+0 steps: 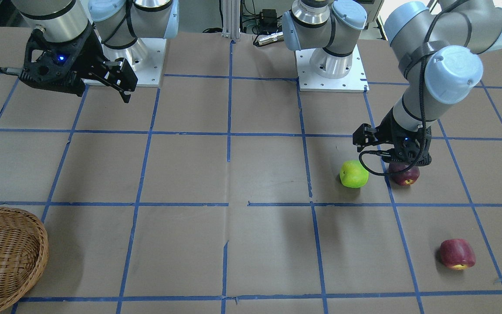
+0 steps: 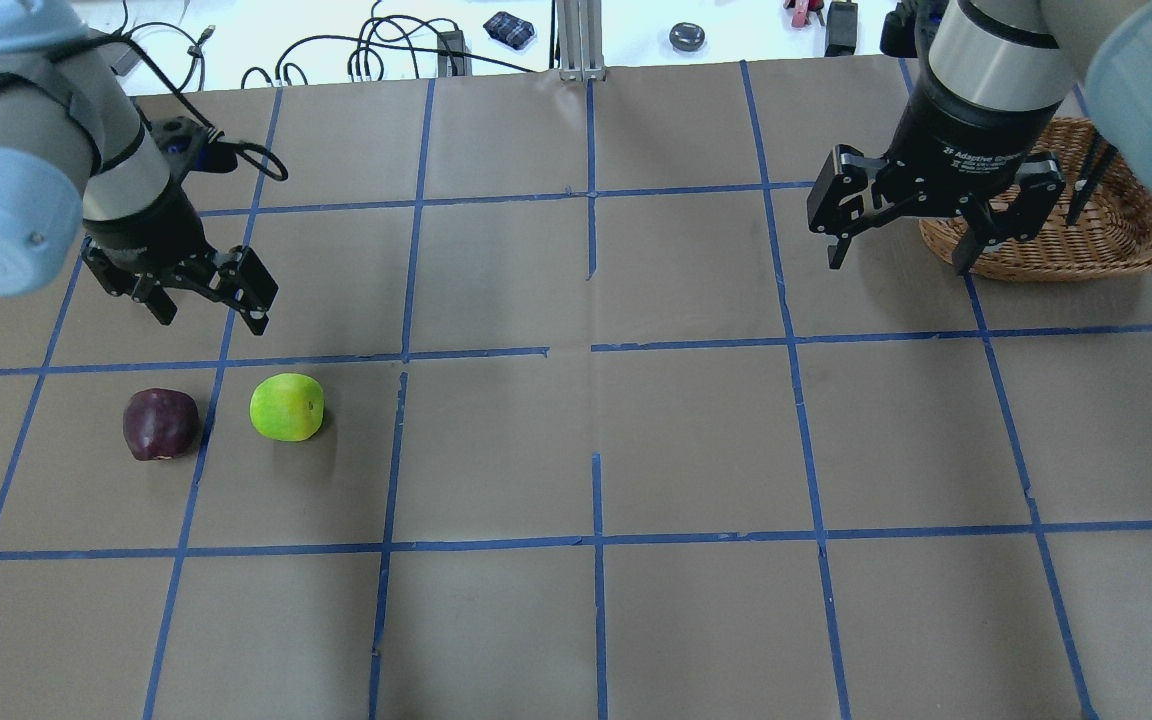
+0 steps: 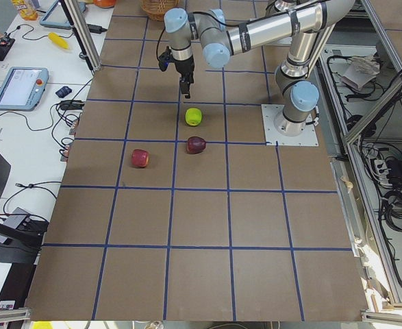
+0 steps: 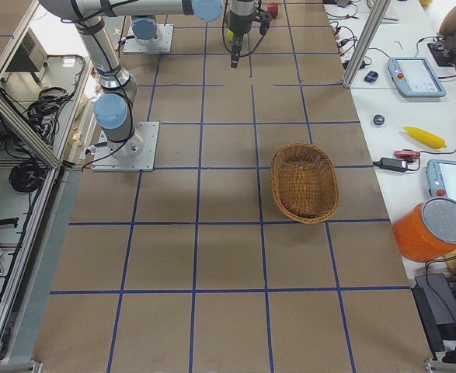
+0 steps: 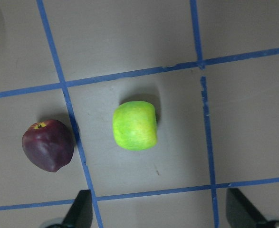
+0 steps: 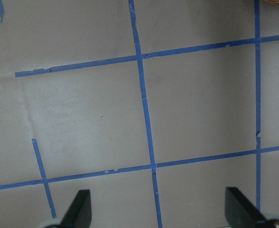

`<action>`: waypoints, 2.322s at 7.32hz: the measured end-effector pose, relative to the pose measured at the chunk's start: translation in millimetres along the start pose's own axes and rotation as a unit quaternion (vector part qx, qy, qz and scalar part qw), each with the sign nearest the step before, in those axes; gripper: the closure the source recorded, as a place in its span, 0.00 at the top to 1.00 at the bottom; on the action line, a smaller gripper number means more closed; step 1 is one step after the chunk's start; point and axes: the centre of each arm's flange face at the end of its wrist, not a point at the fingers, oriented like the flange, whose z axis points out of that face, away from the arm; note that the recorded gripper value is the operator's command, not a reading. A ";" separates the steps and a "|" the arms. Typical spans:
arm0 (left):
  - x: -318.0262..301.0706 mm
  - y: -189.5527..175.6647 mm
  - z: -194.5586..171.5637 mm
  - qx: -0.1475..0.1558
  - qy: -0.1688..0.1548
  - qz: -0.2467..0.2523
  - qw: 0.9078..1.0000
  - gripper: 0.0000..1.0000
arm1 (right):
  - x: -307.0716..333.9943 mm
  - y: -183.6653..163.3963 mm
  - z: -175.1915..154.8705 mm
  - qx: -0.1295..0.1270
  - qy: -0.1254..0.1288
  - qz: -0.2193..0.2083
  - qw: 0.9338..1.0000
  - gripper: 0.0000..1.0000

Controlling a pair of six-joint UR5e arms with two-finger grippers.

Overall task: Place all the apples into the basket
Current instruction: 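Lower the left gripper over the green apple, then close the left gripper on the green apple and lift it, then carry the green apple with the left gripper to the table center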

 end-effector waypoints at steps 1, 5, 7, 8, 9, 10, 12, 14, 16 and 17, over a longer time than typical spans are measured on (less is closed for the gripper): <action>1.8 4.4 38.1 0.010 0.006 -0.002 1.000 1.00 | -0.1 0.2 0.8 -0.001 0.000 0.000 1.000 1.00; 6.9 2.5 110.2 0.008 0.015 0.005 1.000 0.89 | -0.5 0.4 2.7 -0.003 0.002 0.000 1.000 1.00; 6.4 -2.0 120.1 0.003 0.018 0.007 1.000 0.13 | -0.4 0.5 2.9 -0.004 0.002 0.000 1.000 1.00; 5.6 -4.3 119.5 0.006 0.018 0.006 1.000 0.11 | -0.5 0.5 2.9 -0.004 0.002 0.001 1.000 1.00; 7.2 -6.7 114.6 0.012 0.019 0.003 1.000 0.11 | -0.5 0.5 2.9 -0.004 0.002 0.001 1.000 1.00; 14.7 -12.9 101.8 0.027 0.029 -0.018 0.999 0.11 | -0.4 0.5 2.9 -0.004 0.002 0.001 1.000 1.00; 63.3 -32.9 71.7 0.047 0.063 -0.093 0.993 0.11 | 0.1 1.0 2.4 -0.004 0.002 0.002 1.000 1.00; 157.6 -51.6 49.9 0.054 0.092 -0.170 0.980 0.09 | 0.6 1.7 1.6 -0.003 0.002 0.002 1.000 1.00; 257.5 -68.0 49.0 0.052 0.132 -0.226 0.964 0.09 | 0.7 2.1 2.3 -0.004 0.003 0.002 1.000 1.00; 292.8 -75.2 60.9 0.056 0.143 -0.243 0.958 0.14 | 0.7 2.4 3.6 -0.005 0.003 0.002 1.000 1.00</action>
